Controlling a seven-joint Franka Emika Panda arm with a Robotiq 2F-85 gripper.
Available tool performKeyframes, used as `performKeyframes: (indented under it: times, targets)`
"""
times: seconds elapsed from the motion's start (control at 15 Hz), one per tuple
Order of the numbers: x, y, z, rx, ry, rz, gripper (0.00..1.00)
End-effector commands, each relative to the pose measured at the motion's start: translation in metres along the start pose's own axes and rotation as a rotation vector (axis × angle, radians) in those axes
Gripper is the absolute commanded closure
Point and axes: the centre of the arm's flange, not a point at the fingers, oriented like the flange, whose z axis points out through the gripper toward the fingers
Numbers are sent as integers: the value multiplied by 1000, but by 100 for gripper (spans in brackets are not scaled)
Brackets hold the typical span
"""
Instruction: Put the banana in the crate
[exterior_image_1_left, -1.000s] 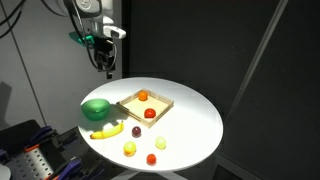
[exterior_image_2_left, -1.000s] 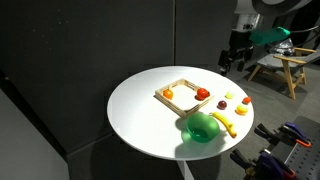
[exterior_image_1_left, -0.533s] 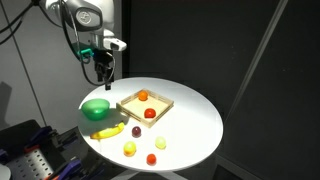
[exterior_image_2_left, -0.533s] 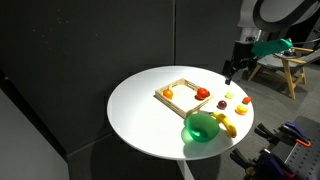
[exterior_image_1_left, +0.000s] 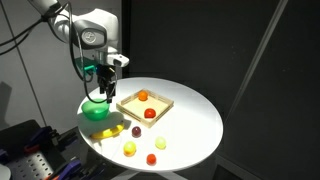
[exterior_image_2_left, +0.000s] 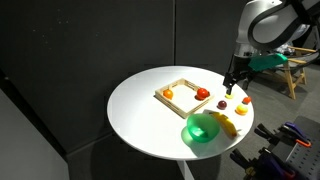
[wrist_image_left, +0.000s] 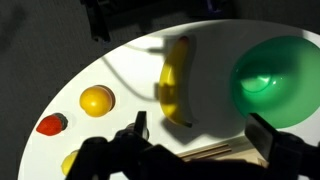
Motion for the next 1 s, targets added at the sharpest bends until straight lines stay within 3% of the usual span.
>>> performKeyframes:
  times: [0.0, 0.6, 0.93]
  targets:
    - [11, 3, 22, -18, 38, 1, 0]
    - [16, 5, 73, -59, 74, -4, 0]
    - [15, 15, 97, -86, 39, 84, 0]
